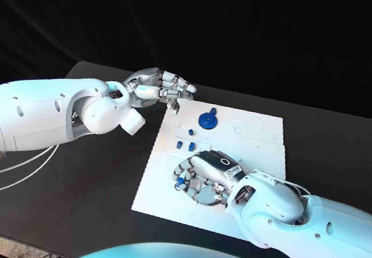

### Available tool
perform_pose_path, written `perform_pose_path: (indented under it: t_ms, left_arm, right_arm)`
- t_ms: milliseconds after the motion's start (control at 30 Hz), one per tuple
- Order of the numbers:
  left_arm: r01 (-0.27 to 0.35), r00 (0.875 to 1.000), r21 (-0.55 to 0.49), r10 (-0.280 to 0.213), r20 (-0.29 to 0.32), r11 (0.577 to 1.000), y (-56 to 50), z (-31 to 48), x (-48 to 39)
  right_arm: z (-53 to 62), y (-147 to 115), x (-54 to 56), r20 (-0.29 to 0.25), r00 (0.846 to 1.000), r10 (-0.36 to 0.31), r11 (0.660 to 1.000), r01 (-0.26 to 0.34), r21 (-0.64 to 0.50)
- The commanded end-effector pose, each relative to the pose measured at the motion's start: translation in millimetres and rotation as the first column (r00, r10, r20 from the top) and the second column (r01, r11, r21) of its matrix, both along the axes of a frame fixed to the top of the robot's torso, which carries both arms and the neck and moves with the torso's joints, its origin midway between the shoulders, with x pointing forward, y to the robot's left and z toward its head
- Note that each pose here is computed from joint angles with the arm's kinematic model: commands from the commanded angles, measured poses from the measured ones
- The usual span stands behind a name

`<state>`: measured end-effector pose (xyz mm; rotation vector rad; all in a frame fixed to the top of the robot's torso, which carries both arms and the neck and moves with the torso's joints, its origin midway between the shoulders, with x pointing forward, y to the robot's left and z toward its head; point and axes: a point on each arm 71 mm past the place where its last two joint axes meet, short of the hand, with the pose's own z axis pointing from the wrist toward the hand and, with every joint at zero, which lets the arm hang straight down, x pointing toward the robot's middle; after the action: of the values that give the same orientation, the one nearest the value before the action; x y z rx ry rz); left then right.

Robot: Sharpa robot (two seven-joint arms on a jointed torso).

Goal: Assemble the parts on the task board

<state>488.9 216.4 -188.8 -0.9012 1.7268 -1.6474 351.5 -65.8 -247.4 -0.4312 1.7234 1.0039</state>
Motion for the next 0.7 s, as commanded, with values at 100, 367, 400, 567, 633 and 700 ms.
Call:
perform_pose_path:
  t_ms: [100, 367, 400, 567, 633, 700]
  left_arm:
    - [0.019, 1.000, -0.008, -0.019, 0.003, 1.000, -2.1, 0.8, -0.7]
    - [0.018, 1.000, -0.008, -0.018, 0.003, 1.000, -1.9, 0.8, -0.6]
    - [0.018, 1.000, -0.008, -0.018, 0.003, 1.000, -1.9, 0.8, -0.6]
    - [0.019, 1.000, -0.008, -0.019, 0.003, 1.000, -2.1, 0.7, -0.6]
    - [0.019, 1.000, -0.008, -0.019, 0.003, 1.000, -2.1, 0.7, -0.6]
    - [0.019, 1.000, -0.007, -0.018, 0.003, 1.000, -2.0, 0.7, -0.6]
  right_arm:
    - [-1.6, 1.5, -1.6, -0.008, 1.000, 0.015, 1.000, -0.015, -0.013]
    - [-2.2, 2.1, -3.0, -0.013, 1.000, 0.018, 1.000, -0.018, -0.013]
    - [-2.3, 2.2, -3.1, -0.014, 1.000, 0.018, 1.000, -0.018, -0.013]
    - [-4.0, 2.4, -3.4, -0.019, 1.000, 0.018, 1.000, -0.018, -0.016]
    - [-4.9, 2.3, -3.2, -0.021, 1.000, 0.017, 1.000, -0.018, -0.017]
    - [-5.8, 2.2, -3.1, -0.023, 1.000, 0.017, 1.000, -0.017, -0.019]
